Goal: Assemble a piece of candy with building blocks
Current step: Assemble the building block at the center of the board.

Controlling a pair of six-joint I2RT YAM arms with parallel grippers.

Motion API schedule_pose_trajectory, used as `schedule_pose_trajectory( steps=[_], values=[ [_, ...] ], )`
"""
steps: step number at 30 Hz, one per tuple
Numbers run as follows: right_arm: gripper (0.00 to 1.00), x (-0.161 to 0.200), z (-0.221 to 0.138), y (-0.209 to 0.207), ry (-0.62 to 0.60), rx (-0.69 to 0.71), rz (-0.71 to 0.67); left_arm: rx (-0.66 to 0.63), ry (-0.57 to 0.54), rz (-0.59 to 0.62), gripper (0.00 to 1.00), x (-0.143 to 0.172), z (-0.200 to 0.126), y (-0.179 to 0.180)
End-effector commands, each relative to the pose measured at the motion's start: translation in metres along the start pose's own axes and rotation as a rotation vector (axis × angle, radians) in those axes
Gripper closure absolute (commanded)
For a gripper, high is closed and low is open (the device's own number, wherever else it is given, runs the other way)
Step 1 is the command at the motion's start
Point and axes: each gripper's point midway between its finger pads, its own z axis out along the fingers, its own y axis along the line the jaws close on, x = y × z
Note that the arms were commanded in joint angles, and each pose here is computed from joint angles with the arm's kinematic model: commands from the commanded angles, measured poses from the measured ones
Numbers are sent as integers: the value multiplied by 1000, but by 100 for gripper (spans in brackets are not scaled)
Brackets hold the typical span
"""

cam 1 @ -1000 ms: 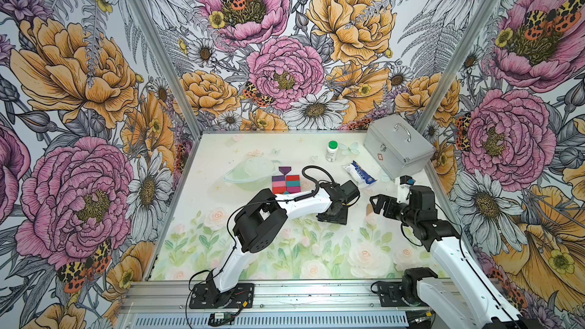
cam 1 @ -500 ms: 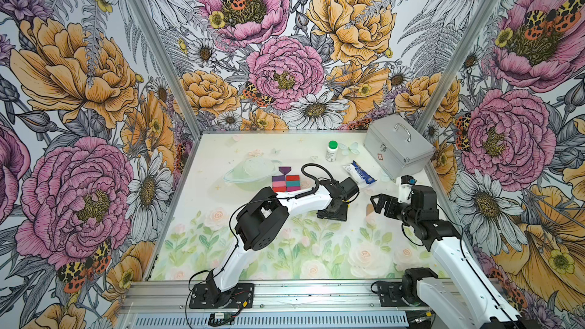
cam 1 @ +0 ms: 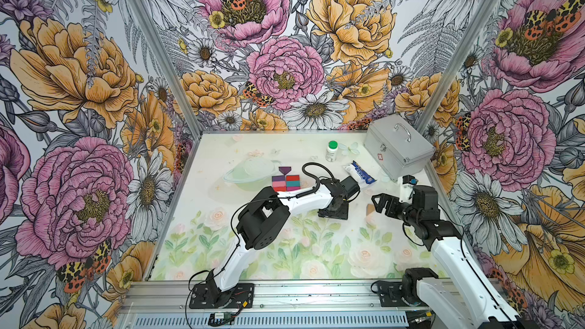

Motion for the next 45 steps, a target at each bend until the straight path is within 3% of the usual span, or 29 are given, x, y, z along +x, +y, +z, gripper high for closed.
schedule_pose_trajectory(
  steps=[1,9,16,23,31,45],
  values=[
    [0,-14,-4,6,-44,-23,-29,-17,-17,-32,32,-8,2,4],
    [0,-13,-4,7,-39,-32,-23,30,-18,-19,22,1,-21,-2],
    [0,-11,-5,11,-26,-58,-2,80,-20,46,17,30,-53,-11],
    [0,-8,-5,9,-22,-51,46,117,7,124,17,59,-48,-31],
    [0,-5,0,-5,-17,15,73,188,-3,143,17,38,-36,-49],
    [0,-11,1,-8,-19,33,53,197,4,119,16,14,-16,-50]
  ],
)
